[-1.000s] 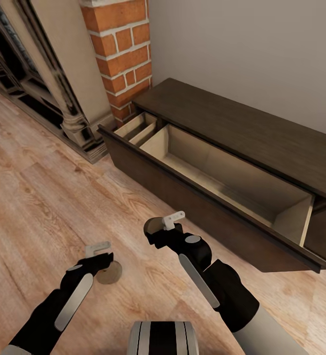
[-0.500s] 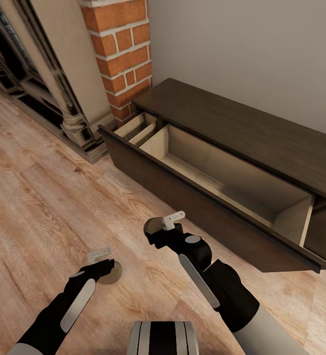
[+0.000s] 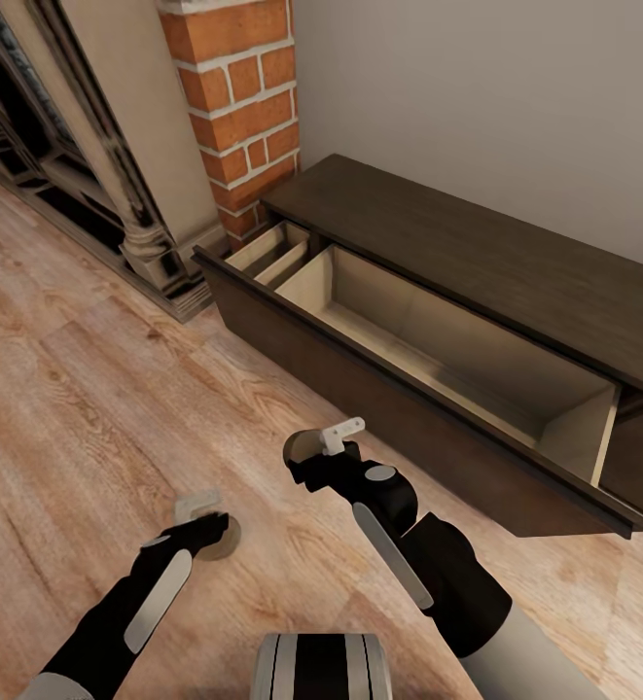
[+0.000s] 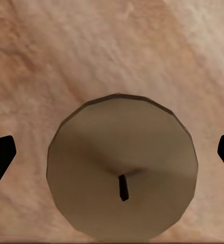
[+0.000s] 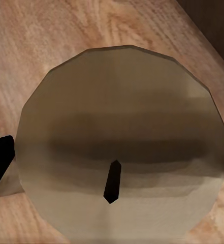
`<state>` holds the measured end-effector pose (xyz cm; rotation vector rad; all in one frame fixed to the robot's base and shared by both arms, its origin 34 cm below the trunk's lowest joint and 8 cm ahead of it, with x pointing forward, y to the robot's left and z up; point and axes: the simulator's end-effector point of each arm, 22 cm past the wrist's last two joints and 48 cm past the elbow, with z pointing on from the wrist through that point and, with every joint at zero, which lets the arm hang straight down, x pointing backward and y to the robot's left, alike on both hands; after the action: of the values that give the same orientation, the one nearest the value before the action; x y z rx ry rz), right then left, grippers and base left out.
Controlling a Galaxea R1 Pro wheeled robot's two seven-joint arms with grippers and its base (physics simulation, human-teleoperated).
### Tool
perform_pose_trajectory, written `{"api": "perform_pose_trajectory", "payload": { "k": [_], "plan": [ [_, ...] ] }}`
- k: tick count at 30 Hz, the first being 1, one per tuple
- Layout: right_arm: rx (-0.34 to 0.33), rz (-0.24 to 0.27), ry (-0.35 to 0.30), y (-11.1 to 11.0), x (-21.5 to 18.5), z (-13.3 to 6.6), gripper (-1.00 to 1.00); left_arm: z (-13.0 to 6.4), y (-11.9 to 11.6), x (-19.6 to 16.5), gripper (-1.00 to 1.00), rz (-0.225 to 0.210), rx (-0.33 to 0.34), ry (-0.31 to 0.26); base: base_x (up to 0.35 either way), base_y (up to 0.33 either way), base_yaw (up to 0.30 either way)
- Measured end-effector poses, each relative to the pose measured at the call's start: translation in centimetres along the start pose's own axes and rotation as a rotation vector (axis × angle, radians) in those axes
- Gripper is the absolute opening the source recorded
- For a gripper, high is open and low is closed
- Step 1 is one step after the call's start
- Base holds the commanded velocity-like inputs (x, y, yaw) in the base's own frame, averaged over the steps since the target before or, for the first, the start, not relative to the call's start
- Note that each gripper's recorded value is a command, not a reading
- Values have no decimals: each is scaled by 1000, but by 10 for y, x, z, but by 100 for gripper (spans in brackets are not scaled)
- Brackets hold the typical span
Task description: Place each of the two pumpkins and all three candles from the living room inside a cabinet in the living room (use any cabinet), then make sure every cabinet is closed, and position the cauldron so it is next to a table in the living room.
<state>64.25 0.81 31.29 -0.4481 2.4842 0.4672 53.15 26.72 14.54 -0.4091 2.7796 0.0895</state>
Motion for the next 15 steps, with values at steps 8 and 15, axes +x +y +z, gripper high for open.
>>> {"api": "perform_pose_trajectory", "payload": {
  "k": [8,15],
  "plan": [
    [-11,5,-11,5,-2,-5,-100,5,-4,8,100,2,10,20,0,0,0],
    [-7,-21,-25,11,-1,-10,-100,4,-12,8,100,-3,25,23,0,0,0]
  ]
}}
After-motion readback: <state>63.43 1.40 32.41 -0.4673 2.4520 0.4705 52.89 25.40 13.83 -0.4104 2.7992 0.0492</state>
